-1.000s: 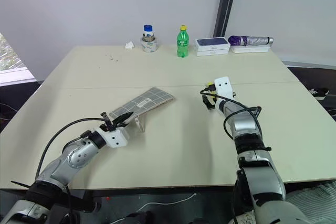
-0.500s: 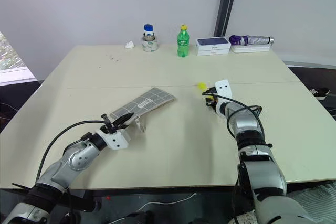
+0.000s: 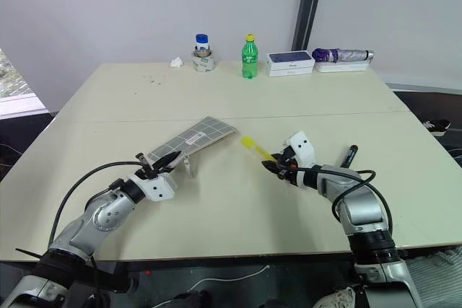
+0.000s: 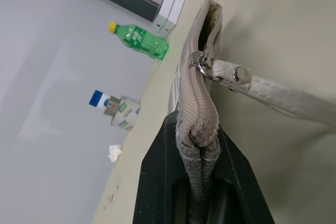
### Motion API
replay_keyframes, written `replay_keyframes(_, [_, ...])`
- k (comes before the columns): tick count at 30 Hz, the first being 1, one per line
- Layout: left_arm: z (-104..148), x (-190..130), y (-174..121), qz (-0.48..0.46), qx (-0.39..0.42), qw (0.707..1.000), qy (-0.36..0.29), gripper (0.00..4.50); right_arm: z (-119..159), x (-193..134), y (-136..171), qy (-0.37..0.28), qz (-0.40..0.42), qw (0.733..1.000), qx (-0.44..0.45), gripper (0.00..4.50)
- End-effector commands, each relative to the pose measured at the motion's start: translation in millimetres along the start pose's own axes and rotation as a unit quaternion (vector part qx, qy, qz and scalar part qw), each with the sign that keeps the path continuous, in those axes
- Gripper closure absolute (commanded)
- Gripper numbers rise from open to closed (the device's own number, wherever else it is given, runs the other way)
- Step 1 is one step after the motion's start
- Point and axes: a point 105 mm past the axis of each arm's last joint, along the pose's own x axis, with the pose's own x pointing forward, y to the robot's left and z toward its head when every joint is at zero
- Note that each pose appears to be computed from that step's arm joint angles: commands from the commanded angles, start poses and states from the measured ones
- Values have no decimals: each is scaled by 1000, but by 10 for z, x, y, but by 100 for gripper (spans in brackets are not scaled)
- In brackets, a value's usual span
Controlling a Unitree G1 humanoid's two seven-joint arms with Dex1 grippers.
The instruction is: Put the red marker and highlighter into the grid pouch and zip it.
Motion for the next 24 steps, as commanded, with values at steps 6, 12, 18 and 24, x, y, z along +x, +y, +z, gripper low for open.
replay_keyframes(6, [129, 12, 75, 15, 10, 999, -26, 450, 69, 152, 175, 17, 32, 998, -52, 361])
replay_keyframes(12, [180, -4, -4, 3, 12, 999, -30, 450, 143, 237, 244, 0, 38, 998, -45, 361])
replay_keyframes(18, [239, -15, -59, -16, 26, 998, -45, 450, 186, 277, 341, -5, 56, 997, -48, 361])
replay_keyframes(24, [357, 22, -91, -36, 46, 995, -77, 450, 175, 316, 428, 9, 75, 993, -93, 361])
